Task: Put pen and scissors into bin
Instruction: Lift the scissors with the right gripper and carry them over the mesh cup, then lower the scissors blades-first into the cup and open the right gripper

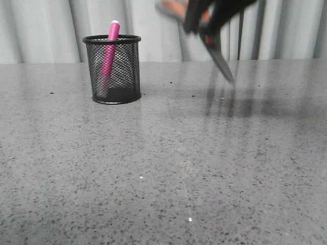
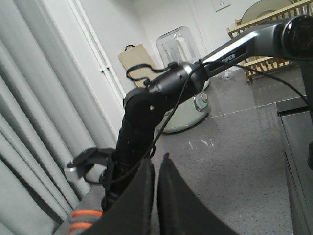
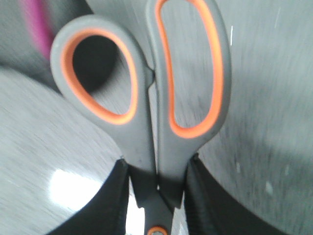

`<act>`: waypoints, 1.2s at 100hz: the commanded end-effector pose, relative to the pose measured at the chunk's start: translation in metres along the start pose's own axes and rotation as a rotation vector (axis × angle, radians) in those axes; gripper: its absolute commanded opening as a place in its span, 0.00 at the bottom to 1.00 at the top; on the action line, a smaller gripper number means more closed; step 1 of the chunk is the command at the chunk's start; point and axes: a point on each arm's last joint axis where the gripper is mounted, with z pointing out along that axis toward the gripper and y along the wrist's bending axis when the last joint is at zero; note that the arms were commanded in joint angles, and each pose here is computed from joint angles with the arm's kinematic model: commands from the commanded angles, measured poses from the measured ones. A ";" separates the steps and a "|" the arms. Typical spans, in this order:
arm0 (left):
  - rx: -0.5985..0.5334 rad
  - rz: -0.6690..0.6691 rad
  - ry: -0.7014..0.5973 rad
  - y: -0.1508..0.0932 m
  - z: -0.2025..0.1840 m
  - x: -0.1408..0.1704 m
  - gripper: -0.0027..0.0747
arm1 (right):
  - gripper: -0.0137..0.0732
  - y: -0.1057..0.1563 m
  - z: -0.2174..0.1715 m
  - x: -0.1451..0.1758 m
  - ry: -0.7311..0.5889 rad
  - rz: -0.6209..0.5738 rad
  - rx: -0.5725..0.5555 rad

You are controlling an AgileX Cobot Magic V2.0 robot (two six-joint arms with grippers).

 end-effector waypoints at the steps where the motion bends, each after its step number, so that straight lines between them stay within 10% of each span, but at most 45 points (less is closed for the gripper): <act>1: -0.026 -0.038 -0.062 0.004 0.000 -0.009 0.02 | 0.08 0.007 -0.049 -0.025 -0.298 0.004 -0.075; 43: -0.031 -0.034 -0.057 0.004 0.000 -0.009 0.02 | 0.08 0.058 -0.033 -0.055 -1.138 -0.358 -0.315; 120: 0.019 -0.001 -0.016 -0.001 -0.001 -0.006 0.02 | 0.08 0.046 0.093 -0.034 -0.937 -0.352 -0.291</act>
